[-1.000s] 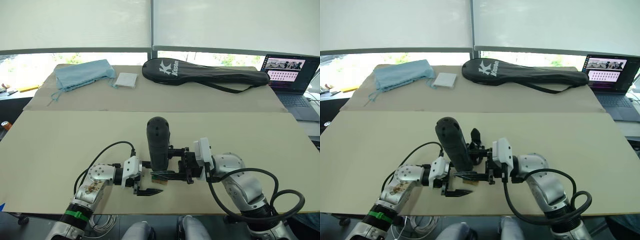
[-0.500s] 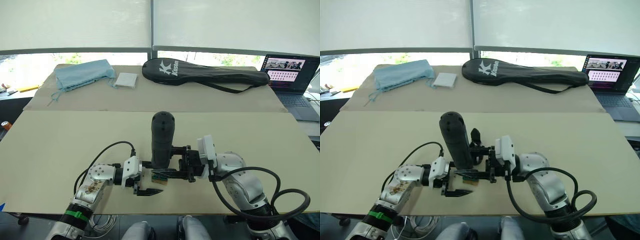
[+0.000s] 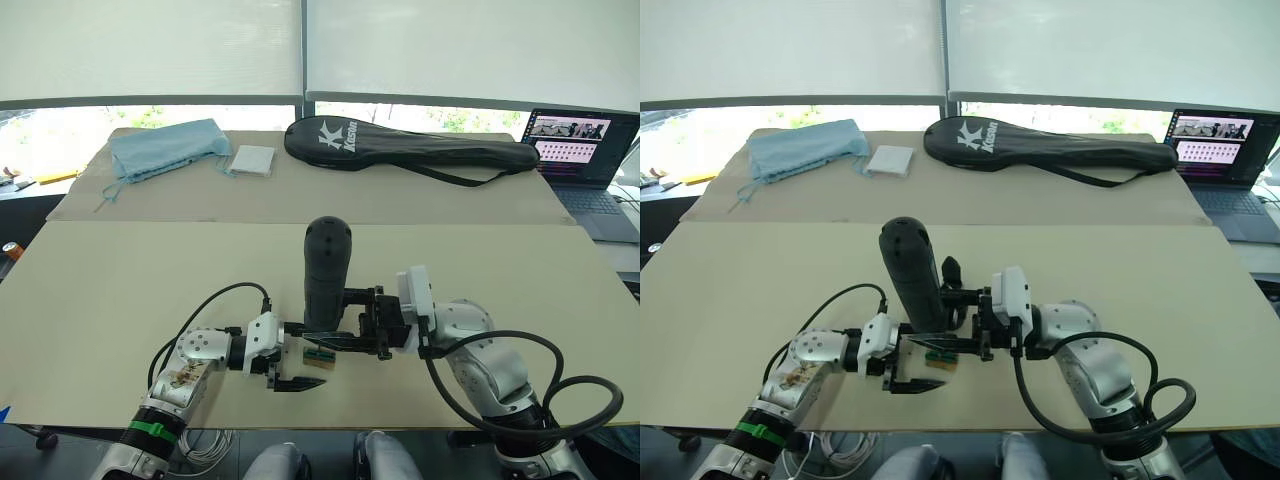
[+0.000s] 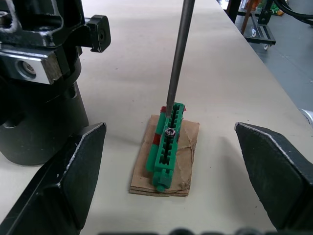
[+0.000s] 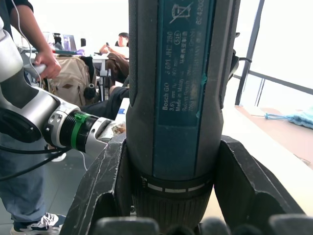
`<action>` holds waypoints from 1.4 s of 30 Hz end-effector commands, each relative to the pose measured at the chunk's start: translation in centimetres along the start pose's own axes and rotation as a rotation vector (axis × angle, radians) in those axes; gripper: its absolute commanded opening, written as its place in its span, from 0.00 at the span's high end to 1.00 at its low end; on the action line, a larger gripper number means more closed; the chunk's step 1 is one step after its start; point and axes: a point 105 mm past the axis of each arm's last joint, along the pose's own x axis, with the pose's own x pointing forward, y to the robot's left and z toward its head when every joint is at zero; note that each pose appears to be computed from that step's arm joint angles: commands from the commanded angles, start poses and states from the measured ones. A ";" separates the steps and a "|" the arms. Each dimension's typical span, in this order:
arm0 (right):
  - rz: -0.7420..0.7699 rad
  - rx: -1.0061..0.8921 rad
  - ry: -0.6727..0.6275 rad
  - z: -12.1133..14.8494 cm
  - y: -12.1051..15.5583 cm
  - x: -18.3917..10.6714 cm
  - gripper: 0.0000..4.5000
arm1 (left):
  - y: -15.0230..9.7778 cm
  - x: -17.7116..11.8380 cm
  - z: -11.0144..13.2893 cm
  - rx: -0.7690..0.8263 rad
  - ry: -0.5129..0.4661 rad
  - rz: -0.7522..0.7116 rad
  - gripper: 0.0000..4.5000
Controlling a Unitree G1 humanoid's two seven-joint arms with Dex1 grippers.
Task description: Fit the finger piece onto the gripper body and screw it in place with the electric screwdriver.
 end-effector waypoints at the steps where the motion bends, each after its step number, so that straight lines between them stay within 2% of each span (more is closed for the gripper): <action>1: 0.005 -0.054 -0.038 1.2 0.1 0.2 0.57 | -1.3 0.8 -1.6 -0.067 0.036 -0.040 0.01; 42: 0.012 -0.026 -0.030 0.6 0.3 0.4 0.57 | -1.5 0.7 -1.7 -0.076 0.038 -0.033 0.01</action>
